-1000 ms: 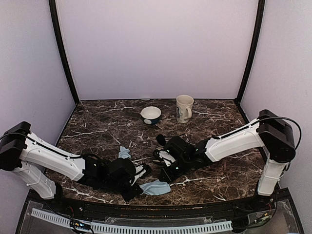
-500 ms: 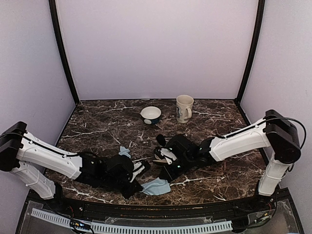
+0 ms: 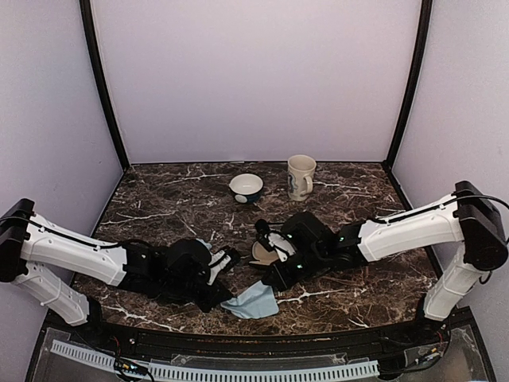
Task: Organize the sunglasses
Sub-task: Pick up the glasses cleaning cloth from the corner of the board, then fold the glasses cleaning cloth at the corner of the board.
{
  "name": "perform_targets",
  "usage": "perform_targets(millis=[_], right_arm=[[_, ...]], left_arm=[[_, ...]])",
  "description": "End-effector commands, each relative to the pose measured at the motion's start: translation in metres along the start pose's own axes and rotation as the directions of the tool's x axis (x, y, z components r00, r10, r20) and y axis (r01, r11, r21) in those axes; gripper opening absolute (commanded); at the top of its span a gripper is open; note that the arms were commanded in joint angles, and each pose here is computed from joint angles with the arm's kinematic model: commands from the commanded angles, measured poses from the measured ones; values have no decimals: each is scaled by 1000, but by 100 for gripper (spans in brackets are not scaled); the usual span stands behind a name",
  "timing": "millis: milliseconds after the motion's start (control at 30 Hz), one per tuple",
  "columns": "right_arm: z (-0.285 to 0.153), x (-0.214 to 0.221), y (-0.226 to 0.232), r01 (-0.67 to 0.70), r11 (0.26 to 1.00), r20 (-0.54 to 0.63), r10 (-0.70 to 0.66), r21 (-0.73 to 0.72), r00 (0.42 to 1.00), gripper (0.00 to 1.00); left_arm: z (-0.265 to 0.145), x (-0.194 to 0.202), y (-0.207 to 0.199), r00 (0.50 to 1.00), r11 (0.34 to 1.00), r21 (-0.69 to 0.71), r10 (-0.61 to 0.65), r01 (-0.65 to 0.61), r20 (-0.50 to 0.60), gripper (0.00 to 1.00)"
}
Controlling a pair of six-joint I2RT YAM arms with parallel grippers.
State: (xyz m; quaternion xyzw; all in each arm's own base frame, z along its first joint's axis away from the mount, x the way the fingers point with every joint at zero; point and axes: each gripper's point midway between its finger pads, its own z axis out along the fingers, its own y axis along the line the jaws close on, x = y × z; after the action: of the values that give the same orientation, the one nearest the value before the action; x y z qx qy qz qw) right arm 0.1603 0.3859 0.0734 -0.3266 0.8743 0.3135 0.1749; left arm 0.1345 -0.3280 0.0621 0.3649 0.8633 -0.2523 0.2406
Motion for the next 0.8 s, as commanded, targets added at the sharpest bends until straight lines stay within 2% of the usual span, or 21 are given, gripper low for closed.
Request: perform_targets(millis=[0,500,767], right_arm=[[-19,-19,-2,3,1000,101,-4,8,995,0],[-41,-21,16,34,997,159,-21,-76,987,0],[-53,-10,43,79,993,164,-63,-93,984,0]], left_arm=[[-14,-25,-4,996,999,23,-24,22,83,0],[-38,-64,-12,974,996,69,-70,56,217,0],[-53,-58,-18,968,995,60,-97,85,233,0]])
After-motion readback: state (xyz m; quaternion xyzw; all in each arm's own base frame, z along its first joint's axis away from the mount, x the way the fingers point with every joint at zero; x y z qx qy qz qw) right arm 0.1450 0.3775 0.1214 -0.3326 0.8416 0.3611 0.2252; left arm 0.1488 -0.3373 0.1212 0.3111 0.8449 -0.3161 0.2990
